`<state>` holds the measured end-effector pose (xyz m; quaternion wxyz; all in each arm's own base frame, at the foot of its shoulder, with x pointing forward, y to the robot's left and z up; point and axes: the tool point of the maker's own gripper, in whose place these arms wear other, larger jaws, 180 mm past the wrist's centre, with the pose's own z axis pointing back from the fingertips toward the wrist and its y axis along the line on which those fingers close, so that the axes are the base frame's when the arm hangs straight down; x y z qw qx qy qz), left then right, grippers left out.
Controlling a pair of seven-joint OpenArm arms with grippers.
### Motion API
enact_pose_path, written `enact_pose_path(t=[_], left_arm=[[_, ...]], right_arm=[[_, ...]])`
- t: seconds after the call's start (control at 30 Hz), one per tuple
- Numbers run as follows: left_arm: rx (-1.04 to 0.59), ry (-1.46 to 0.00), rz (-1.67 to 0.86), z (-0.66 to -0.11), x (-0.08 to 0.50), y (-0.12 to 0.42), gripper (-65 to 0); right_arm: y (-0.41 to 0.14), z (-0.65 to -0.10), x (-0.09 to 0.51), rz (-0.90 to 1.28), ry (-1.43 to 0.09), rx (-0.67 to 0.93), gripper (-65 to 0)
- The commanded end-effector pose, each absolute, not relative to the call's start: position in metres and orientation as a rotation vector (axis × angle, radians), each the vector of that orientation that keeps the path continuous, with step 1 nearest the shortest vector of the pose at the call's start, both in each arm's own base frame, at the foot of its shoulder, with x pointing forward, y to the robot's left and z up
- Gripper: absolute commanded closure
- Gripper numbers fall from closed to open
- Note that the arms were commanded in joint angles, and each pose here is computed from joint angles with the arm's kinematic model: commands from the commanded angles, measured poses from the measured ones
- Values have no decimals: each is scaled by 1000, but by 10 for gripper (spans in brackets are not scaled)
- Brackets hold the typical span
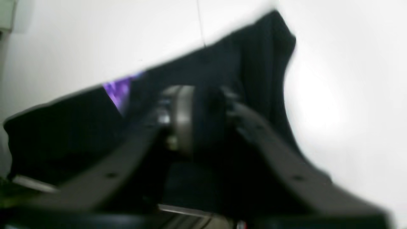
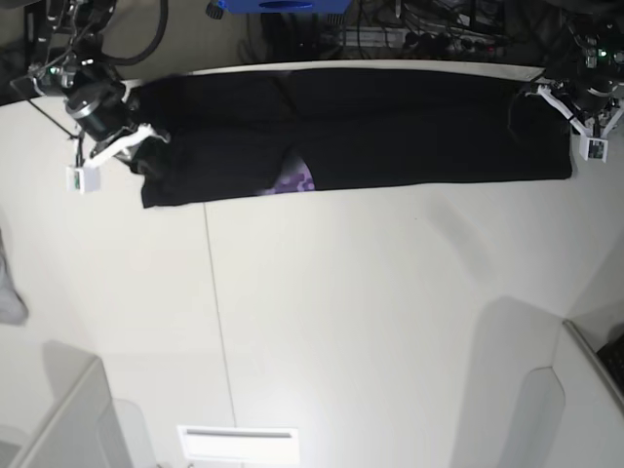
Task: Fold the T-shirt properly
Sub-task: 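Lower the folded edge and pull it taut with both grippers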
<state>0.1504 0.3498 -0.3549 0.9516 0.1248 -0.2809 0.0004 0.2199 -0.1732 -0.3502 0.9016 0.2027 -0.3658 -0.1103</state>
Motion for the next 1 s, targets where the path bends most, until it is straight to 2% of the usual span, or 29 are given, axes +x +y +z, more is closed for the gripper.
enact_pose_path(t=[0.0,0.2,0.43,0.6,0.73,0.87,0.97], left_arm=[[268,-601,2,-348,156,353,0],[230,-618,68,-360,171,356,0],[192,-564,125,-385,165,363,0],[187,-590,123,-387,167,362,0],[190,-602,105,-383,170,359,0],[197,-616,95,-377,174,358,0],[190,-609,96,-381,173,358,0]], right_arm=[[-176,-345,227,-215,-774,423,0],[-185,-370,257,-274,-717,451,0],[-216,-405,279,-314,-652,345,0],[-228,-422,277,-318,-605,283,0],[-225,-399,282,-279,-671,273,0],[-210,-350,274,-169,-782,243,0],[-187,-347,251,-145,-722,268,0]])
